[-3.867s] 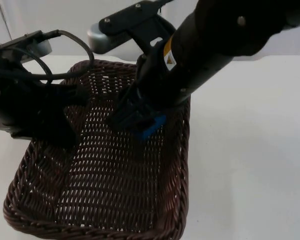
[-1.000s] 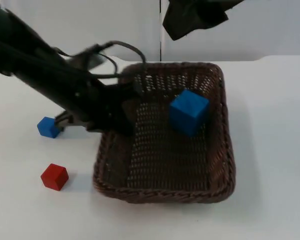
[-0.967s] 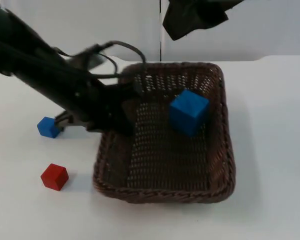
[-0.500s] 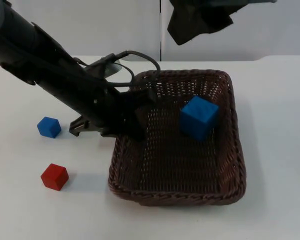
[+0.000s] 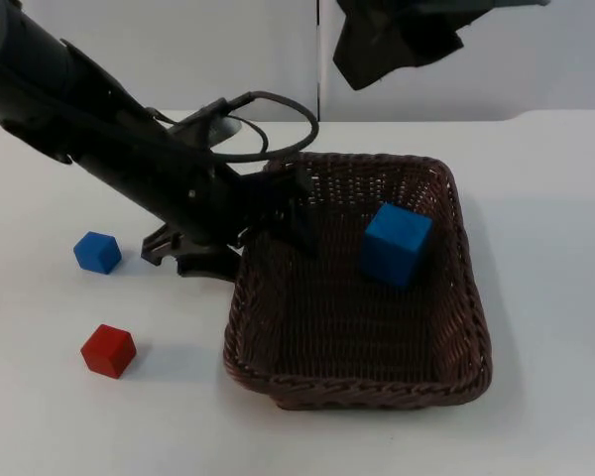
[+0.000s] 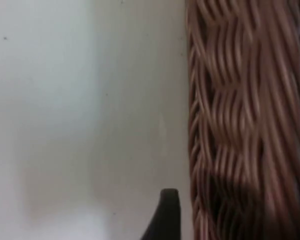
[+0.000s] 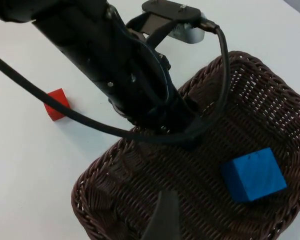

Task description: Pick up the basket with the left hand and place the largest block into the basket with the right hand.

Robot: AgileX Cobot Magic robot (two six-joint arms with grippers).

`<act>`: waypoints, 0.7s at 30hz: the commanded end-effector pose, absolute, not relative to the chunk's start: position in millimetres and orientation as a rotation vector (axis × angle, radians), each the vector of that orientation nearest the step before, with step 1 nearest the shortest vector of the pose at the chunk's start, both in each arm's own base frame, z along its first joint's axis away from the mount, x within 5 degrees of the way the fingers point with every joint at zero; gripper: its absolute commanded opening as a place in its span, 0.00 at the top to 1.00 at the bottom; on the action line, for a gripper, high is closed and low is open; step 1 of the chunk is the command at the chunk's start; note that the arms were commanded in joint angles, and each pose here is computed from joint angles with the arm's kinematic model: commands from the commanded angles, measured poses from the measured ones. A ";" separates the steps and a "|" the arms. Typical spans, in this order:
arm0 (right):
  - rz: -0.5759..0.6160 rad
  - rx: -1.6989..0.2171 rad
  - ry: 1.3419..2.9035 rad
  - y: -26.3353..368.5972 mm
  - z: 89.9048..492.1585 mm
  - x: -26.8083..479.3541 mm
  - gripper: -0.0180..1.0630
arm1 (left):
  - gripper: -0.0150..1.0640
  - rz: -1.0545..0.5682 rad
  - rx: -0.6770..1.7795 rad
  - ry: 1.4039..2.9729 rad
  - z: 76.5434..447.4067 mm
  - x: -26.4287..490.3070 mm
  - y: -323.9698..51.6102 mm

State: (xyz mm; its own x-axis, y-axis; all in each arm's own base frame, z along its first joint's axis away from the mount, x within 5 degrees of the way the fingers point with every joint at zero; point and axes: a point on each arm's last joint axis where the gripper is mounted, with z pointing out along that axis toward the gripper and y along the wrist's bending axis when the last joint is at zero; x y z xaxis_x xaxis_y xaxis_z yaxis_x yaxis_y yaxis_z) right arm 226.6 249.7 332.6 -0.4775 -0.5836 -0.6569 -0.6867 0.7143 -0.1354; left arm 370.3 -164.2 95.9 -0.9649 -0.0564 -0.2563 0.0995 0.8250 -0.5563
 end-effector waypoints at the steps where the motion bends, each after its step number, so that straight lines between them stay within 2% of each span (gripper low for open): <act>1: 0.190 -0.958 2.199 248.2 336.6 226.2 0.34 | 0.29 -0.860 0.053 2.713 107.9 372.8 -162.1; 9: 0.180 -0.957 2.184 248.1 337.4 227.3 0.34 | 0.29 -0.777 0.139 2.623 140.2 377.3 -148.0; 21: 0.278 -0.883 2.055 231.3 370.3 211.5 0.34 | 0.29 -0.697 0.267 2.550 185.6 364.4 -141.2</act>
